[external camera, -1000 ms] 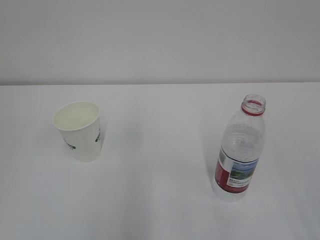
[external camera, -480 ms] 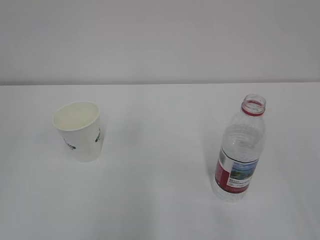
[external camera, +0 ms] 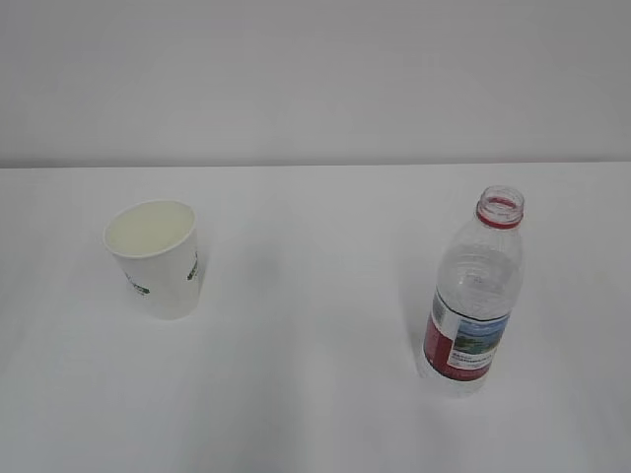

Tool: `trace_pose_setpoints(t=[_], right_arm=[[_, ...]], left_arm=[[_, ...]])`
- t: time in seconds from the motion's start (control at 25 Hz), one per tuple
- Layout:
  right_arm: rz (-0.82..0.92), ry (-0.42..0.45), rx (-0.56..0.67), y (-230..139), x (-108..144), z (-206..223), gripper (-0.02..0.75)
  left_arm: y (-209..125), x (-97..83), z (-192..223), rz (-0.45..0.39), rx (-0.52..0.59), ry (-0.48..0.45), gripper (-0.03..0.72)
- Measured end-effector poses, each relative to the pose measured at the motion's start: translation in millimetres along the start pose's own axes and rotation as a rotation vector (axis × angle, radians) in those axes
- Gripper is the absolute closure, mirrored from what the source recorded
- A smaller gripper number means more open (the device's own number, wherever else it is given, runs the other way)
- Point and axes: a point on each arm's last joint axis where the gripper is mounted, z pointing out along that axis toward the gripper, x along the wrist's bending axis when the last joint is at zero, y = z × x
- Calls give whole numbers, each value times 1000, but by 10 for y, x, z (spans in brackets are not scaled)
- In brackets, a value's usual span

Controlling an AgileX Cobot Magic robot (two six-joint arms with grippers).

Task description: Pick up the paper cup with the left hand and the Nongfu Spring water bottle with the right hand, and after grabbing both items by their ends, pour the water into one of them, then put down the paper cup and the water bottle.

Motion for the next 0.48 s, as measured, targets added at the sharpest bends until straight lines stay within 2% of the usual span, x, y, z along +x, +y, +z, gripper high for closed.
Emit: trace_pose_setpoints(t=[0.48], right_arm=[[-18,46,30,44,67,605,202]], left_arm=[[-28,32,509,37,14,21,109]])
